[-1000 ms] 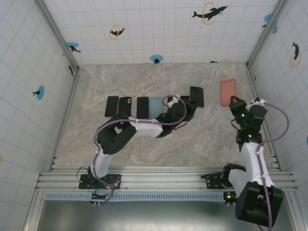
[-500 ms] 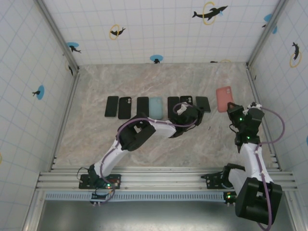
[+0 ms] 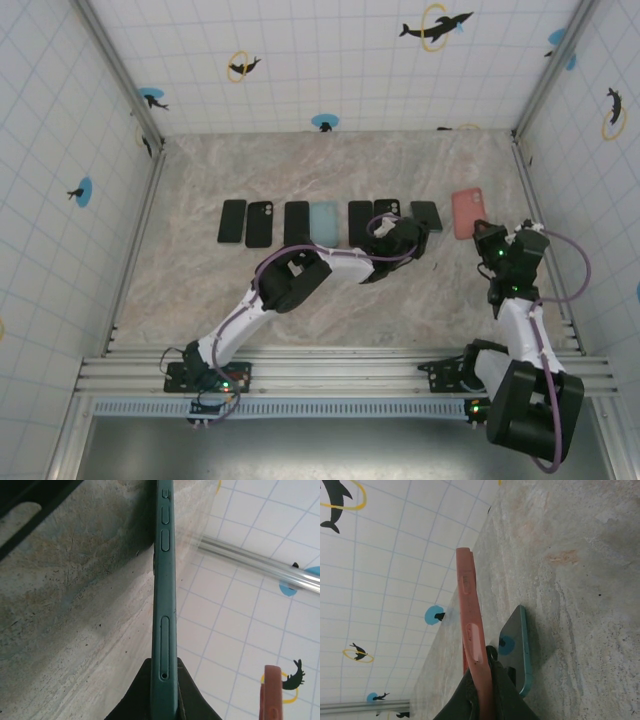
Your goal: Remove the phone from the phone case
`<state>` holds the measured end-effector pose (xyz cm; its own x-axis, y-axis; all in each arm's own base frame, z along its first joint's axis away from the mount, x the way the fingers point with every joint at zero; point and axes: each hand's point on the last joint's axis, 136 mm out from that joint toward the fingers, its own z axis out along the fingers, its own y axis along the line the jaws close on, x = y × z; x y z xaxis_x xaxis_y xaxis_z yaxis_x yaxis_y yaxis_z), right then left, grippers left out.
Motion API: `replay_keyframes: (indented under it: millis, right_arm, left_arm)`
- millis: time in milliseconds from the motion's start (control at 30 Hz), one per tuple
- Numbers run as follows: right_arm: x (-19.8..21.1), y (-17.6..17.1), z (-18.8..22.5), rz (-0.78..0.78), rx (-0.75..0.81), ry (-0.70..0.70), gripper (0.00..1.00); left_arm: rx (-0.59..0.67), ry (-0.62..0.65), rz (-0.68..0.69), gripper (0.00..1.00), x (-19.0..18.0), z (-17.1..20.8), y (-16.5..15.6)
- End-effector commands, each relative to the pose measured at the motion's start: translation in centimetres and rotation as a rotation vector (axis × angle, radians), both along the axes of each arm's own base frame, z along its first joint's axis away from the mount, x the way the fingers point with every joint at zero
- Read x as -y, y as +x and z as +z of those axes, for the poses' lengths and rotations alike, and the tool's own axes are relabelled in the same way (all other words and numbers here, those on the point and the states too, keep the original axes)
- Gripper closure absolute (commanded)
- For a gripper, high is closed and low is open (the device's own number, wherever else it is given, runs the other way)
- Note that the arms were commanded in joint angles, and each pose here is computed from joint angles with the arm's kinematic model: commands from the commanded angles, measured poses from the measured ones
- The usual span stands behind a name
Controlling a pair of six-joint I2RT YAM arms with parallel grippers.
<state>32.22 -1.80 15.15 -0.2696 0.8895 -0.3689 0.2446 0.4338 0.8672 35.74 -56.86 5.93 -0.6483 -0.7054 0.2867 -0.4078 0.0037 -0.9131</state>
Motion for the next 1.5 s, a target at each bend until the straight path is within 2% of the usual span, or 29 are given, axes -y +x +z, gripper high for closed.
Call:
replay_keyframes:
  millis: [0, 100, 167, 367, 867, 1200, 1467]
  right_arm:
    - [0.1, -0.1, -0.8, -0.001, 0.006, 0.004, 1.0]
    - [0.2, -0.1, -1.8, -0.007, -0.012, 0.019, 1.0]
    - [0.2, 0.0, -2.4, -0.002, -0.028, 0.026, 1.0]
    - [0.5, 0.0, -4.0, -0.02, -0.068, 0.034, 1.0]
    - [1.0, 0.5, -5.0, -0.033, -0.095, 0.024, 1.0]
    - [1.2, 1.6, -5.9, -0.005, -0.121, -0.012, 1.0]
    - [1.2, 2.7, -6.6, 0.02, -0.113, -0.005, 1.0]
  left_arm:
    - [-0.045, -0.005, 0.006, 0.94, 0.3, -1.3, -0.2]
    - [-0.057, -0.017, -0.012, 0.87, 0.8, -1.4, -0.4]
    - [-0.067, -0.013, -0.031, 0.76, 1.1, -1.3, -0.7]
    - [-0.1, -0.005, -0.073, 0.68, 1.0, -0.9, -2.0]
    - [-0.204, -0.082, -0.148, 0.39, 1.2, 1.3, -4.6]
    - [-0.239, -0.169, -0.179, 0.37, 1.6, 2.3, -5.8]
    - [-0.206, -0.159, -0.209, 0.35, 1.5, 3.6, -5.8]
